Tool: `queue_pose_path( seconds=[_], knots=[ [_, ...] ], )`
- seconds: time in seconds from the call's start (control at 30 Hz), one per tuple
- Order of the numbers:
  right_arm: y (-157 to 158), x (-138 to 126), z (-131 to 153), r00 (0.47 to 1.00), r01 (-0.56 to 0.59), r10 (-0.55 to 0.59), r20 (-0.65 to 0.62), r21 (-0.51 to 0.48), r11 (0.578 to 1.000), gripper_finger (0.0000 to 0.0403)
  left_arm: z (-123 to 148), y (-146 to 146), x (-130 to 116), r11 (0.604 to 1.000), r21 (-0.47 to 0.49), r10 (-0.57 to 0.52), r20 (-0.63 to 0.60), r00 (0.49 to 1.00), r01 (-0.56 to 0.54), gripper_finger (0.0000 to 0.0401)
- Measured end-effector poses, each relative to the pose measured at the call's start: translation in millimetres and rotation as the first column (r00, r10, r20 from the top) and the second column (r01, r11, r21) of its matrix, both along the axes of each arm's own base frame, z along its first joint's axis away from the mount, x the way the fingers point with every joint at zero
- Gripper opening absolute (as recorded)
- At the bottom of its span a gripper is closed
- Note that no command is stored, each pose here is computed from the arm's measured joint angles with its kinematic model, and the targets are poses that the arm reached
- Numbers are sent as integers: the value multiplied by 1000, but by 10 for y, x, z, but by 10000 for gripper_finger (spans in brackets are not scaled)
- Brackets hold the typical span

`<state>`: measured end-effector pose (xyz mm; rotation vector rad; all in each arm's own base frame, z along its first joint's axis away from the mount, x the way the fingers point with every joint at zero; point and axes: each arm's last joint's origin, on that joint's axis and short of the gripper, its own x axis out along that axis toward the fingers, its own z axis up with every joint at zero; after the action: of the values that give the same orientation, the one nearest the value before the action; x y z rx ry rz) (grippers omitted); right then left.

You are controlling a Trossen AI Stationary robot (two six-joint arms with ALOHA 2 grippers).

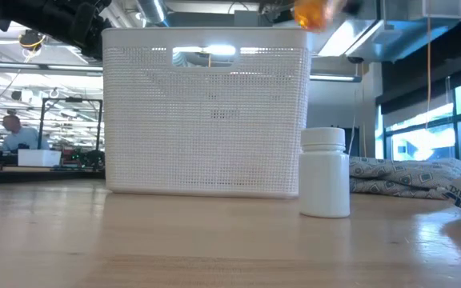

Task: Pick & place medical supplies in basket/bin
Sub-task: Put the top orange pill bottle into the white bin

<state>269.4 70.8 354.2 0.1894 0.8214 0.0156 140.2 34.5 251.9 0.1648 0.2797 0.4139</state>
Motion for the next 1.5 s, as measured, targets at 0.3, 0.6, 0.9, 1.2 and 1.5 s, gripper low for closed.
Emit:
queue_pose_path(
  seconds=[0.3,0.6,0.9,1.2,1.5],
  knots=[
    [-460,252,613,978,104,-49,201,-276,955,209,0,0,0,1000,-1,0,1,1000,0,141],
    [-1032,1010,361,995,-15,49,83,-361,933,214,3,0,1,1000,12,-4,-2,1000,4,141],
    [-1561,1658,-360,978,-132,58,-199,-385,913,214,2,0,1,1000,14,-6,-3,1000,6,141],
    [-1628,1855,-939,920,-231,112,-376,-287,930,214,1,0,1,1000,8,-4,-1,1000,4,141],
    [-1596,1881,-1197,876,-283,187,-445,-161,946,214,1,0,1,1000,8,-4,-1,1000,4,141]
  ],
)
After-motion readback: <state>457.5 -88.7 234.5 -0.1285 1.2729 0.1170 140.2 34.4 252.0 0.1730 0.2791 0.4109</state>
